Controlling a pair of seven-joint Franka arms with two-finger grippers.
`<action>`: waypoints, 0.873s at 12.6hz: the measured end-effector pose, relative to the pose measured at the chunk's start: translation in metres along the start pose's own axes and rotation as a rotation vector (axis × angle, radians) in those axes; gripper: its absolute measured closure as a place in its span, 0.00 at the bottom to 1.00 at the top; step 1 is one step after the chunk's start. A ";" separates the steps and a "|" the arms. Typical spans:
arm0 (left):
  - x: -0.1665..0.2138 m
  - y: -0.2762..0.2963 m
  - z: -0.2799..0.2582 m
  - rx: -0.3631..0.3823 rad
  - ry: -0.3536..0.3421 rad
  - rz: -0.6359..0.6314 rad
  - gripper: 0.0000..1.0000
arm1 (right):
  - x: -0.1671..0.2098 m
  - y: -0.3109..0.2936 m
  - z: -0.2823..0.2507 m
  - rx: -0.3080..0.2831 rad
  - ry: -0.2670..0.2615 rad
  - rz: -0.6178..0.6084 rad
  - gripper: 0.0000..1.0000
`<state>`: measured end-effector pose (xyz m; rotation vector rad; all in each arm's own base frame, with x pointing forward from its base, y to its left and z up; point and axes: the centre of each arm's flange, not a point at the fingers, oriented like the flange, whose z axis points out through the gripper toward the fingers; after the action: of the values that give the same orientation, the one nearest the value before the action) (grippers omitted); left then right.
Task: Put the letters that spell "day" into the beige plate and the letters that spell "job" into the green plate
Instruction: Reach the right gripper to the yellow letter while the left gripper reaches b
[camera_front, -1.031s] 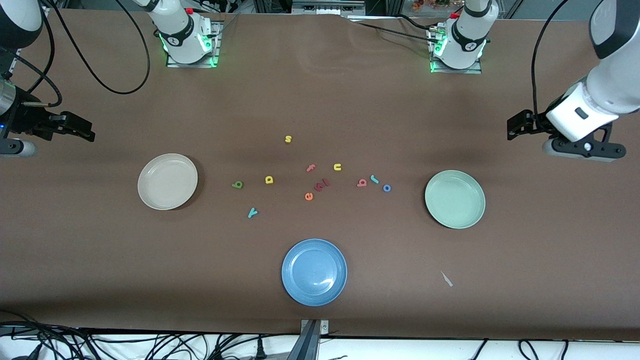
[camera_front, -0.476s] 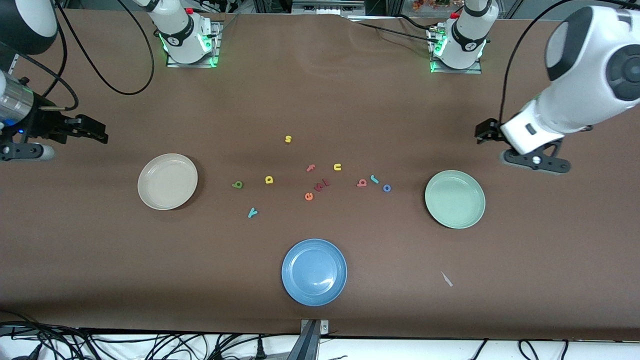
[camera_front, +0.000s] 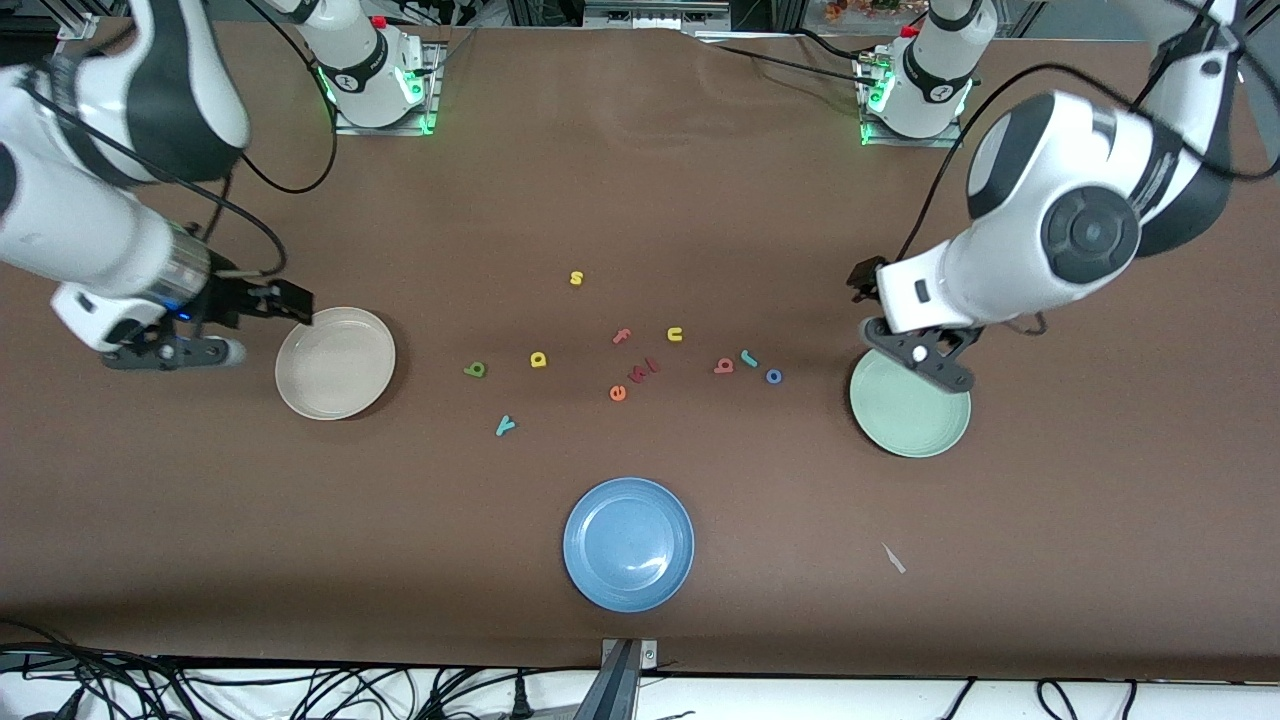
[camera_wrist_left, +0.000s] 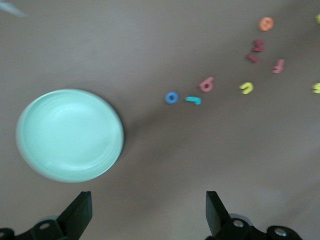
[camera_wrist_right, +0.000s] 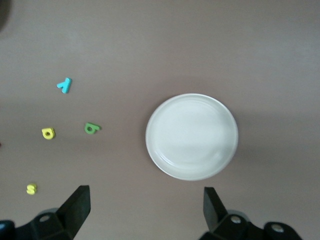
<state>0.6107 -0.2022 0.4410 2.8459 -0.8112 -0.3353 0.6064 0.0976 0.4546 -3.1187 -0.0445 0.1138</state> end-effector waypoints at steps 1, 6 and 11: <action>0.013 -0.003 0.015 -0.026 0.000 0.050 0.00 | 0.003 -0.020 0.021 0.009 0.012 0.031 0.00; 0.075 0.027 0.110 -0.016 0.027 0.347 0.00 | -0.001 -0.135 0.116 0.024 -0.006 0.147 0.00; 0.104 0.084 0.176 0.167 -0.029 0.580 0.00 | -0.014 -0.186 0.187 0.017 -0.034 0.131 0.00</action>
<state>0.6092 -0.3452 0.2726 2.5836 -1.6717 -0.2325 0.5734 0.2862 0.2728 -3.1004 0.1603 0.1683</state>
